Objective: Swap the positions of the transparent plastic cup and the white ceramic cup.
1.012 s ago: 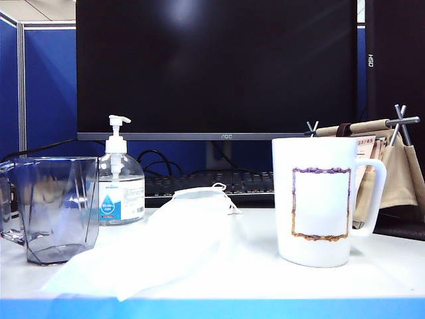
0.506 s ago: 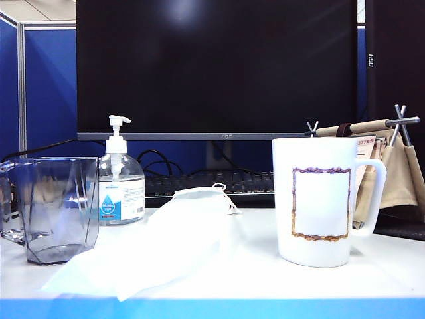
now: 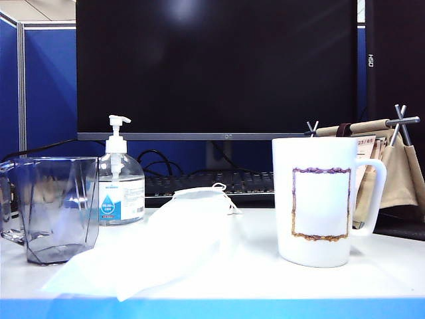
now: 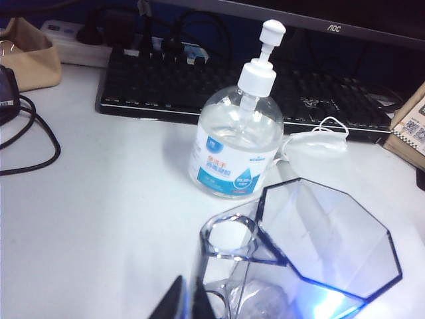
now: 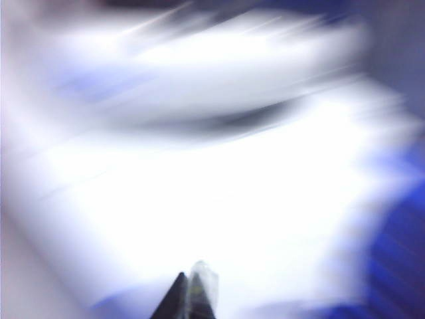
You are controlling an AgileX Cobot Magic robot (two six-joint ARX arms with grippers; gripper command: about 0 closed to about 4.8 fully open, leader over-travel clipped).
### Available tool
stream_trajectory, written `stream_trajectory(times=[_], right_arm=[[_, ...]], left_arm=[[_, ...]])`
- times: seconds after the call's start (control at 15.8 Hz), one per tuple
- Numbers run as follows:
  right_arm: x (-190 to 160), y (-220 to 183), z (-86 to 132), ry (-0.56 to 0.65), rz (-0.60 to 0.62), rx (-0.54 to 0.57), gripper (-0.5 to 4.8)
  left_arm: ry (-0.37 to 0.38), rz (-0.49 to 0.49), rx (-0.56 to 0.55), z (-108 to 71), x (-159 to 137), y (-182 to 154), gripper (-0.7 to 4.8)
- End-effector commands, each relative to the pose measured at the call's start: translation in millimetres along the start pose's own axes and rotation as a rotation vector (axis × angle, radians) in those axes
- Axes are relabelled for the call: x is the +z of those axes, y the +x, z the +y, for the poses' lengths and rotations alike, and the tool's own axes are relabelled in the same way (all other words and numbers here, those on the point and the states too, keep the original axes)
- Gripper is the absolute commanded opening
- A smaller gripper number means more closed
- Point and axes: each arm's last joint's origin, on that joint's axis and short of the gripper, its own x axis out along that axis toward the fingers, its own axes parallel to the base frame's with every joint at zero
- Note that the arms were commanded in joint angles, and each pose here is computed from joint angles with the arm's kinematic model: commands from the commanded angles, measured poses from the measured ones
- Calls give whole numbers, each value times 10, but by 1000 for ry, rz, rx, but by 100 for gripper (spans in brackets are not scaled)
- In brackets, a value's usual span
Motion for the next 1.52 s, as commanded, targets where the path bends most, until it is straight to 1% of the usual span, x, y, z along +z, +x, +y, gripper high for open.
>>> stream_trajectory(times=[0.06, 0.13, 0.25, 0.32, 0.44, 0.57, 1.2, 1.26, 1.33, 1.45, 1.52], right_arm=[[31, -38, 147, 53, 104, 473, -5], [33, -53, 174, 57, 128, 573, -5], [22, -86, 221, 24, 169, 765, -5], [-5, -98, 245, -40, 177, 860, -5], [-5, -121, 262, -93, 169, 962, -5], [-4, -133, 270, -133, 154, 1012, -5], [-1, -122, 263, -125, 155, 999, -5], [3, -103, 251, -112, 156, 971, -5], [8, -67, 227, -89, 158, 918, -5], [23, 11, 160, -33, 160, 794, -5], [29, 66, 103, 7, 161, 692, -5]], left_arm=[[3, 9, 3, 3, -8, -1, 22], [3, 9, 3, 3, -8, -1, 22], [3, 9, 3, 2, -8, -1, 22], [3, 9, 3, 3, -8, -1, 22], [3, 9, 3, 3, -8, -1, 22], [3, 9, 3, 3, -8, -1, 22], [3, 9, 3, 3, -9, -1, 22], [3, 9, 4, 4, -8, -1, 22], [3, 9, 5, 4, -8, -1, 22], [-2, 4, 29, 30, -3, -2, 22], [-10, -6, 76, 79, 6, -7, 22]])
